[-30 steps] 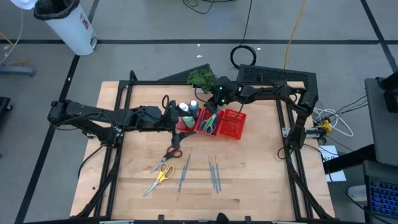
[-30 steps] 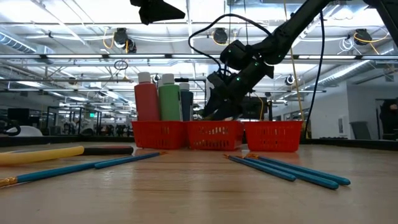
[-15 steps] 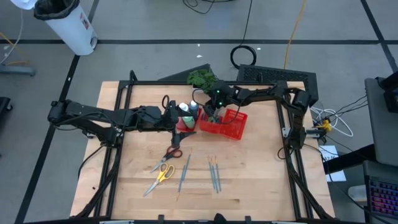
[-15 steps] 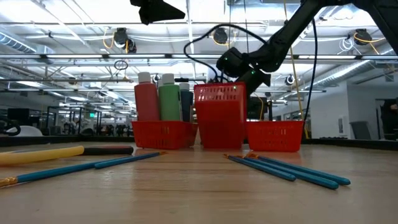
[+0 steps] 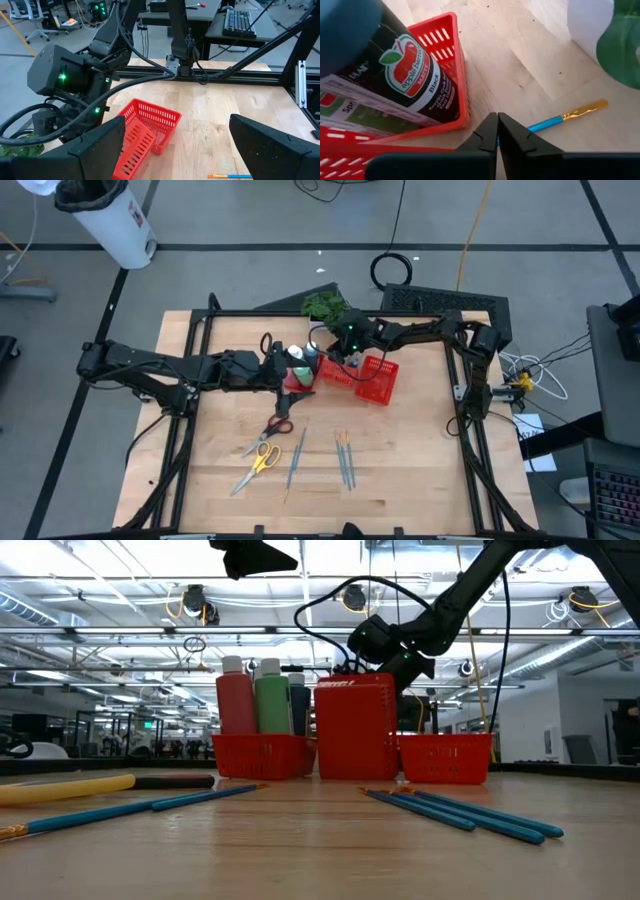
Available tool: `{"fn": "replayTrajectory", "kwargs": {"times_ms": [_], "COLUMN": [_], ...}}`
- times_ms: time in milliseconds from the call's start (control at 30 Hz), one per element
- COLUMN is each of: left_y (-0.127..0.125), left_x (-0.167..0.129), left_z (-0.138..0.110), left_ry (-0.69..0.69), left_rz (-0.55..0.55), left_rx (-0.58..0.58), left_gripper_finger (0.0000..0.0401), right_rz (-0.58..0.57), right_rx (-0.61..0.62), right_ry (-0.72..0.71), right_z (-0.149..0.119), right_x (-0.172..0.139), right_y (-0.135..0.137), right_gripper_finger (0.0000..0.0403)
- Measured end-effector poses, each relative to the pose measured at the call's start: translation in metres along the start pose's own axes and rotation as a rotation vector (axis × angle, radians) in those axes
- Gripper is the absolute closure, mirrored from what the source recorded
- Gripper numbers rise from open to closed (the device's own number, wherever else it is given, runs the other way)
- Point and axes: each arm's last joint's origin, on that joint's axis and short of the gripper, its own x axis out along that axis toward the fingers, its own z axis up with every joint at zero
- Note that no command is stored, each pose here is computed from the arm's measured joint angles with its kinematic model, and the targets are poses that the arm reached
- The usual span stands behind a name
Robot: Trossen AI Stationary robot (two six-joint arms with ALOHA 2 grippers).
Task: Pick & Place Paint Supplies
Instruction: Put the blue paint brush into the right red bin, then adjust the middle red bin on the table
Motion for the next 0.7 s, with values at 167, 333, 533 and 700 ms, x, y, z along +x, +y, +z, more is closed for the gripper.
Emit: {"fn": "replayTrajectory", "kwargs": {"times_ms": [167, 333, 533, 700], "left_y": [0.0, 0.0, 0.0, 0.0], "left_x": [0.0, 0.0, 0.0, 0.0], "left_z": [0.0, 0.0, 0.0, 0.0], "left_ry": [0.0, 0.0, 0.0, 0.0], "left_rz": [0.0, 0.0, 0.0, 0.0], "left_rx": [0.0, 0.0, 0.0, 0.0], "left_gripper_finger": [0.0036, 0.0036, 0.0036, 0.0036], "right_rz": [0.001, -0.049, -0.057, -0.07], "right_rx": [-0.039, -0.115, -0.199, -0.249], "right_ry": [-0.02, -0.084, -0.164, -0.183], "right_z": [0.004, 0.017, 0.032, 0.036], "right_x": [-0.005, -0.023, -0.052, -0.07], "right_y": [0.005, 0.021, 0.045, 0.062], "right_gripper_finger": [0.0402, 0.0403, 0.0403, 0.0403]}}
